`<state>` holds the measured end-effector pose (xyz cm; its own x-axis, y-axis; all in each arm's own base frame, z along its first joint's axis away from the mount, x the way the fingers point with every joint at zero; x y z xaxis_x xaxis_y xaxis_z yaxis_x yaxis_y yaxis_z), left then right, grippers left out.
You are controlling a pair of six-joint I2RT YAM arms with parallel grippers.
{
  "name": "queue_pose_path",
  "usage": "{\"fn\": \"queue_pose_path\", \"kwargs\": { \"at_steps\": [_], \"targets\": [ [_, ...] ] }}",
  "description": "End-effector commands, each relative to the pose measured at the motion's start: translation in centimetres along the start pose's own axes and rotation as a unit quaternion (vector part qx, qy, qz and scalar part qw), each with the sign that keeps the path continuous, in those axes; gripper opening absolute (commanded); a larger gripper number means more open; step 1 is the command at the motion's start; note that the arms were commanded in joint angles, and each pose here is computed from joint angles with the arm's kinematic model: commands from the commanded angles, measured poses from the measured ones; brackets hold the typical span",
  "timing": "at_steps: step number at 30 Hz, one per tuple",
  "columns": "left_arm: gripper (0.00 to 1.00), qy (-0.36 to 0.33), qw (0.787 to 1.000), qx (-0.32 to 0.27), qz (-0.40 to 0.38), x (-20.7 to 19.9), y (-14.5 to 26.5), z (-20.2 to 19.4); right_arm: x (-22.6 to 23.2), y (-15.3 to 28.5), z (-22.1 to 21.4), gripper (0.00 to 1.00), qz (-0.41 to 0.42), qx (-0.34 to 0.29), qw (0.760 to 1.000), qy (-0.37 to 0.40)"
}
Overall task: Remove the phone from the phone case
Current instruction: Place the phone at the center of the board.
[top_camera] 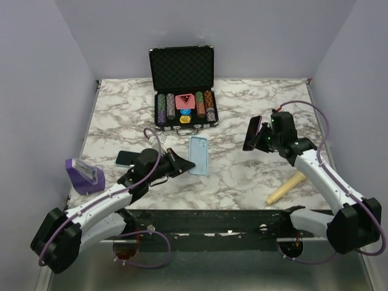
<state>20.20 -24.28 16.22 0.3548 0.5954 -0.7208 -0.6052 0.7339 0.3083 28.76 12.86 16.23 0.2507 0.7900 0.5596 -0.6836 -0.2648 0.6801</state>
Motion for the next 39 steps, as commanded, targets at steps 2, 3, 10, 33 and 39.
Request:
{"fn": "queue_pose_path", "kwargs": {
  "at_steps": [2,3,10,33,39],
  "targets": [
    [0.0,0.05,0.994,-0.01,-0.1,-2.7,-1.7,0.2,1.6,-1.4,-1.7,0.01,0.082,0.067,0.994,0.029],
    [0.0,0.055,0.993,-0.011,-0.102,-2.5,-2.1,0.3,1.3,-1.7,-2.6,0.01,0.085,0.084,0.992,0.028],
    [0.0,0.085,0.992,-0.012,-0.094,-0.5,-4.7,0.1,-0.2,-2.7,-5.1,0.01,0.1,0.118,0.988,0.023],
    [0.0,0.093,0.994,0.032,0.041,7.6,-6.1,-2.8,-0.4,-5.3,-7.7,0.01,0.167,0.202,0.965,0.022],
    [0.0,0.091,0.992,0.047,0.07,8.8,-6.6,-2.9,-0.9,-6.2,-8.1,0.01,0.152,0.213,0.965,0.015]
  ]
}}
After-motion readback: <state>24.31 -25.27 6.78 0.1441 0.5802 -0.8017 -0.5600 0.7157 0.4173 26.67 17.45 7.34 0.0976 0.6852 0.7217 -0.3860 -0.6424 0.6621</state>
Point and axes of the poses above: each gripper's point midway between its finger pads, its own y axis back along the fingers, its own x axis along the line the jaws close on, z = x × y, the point moved 1 cm from there along y, back along the fingers, and after that the axes turned 14 degrees about -y, right-handed, at the moved point
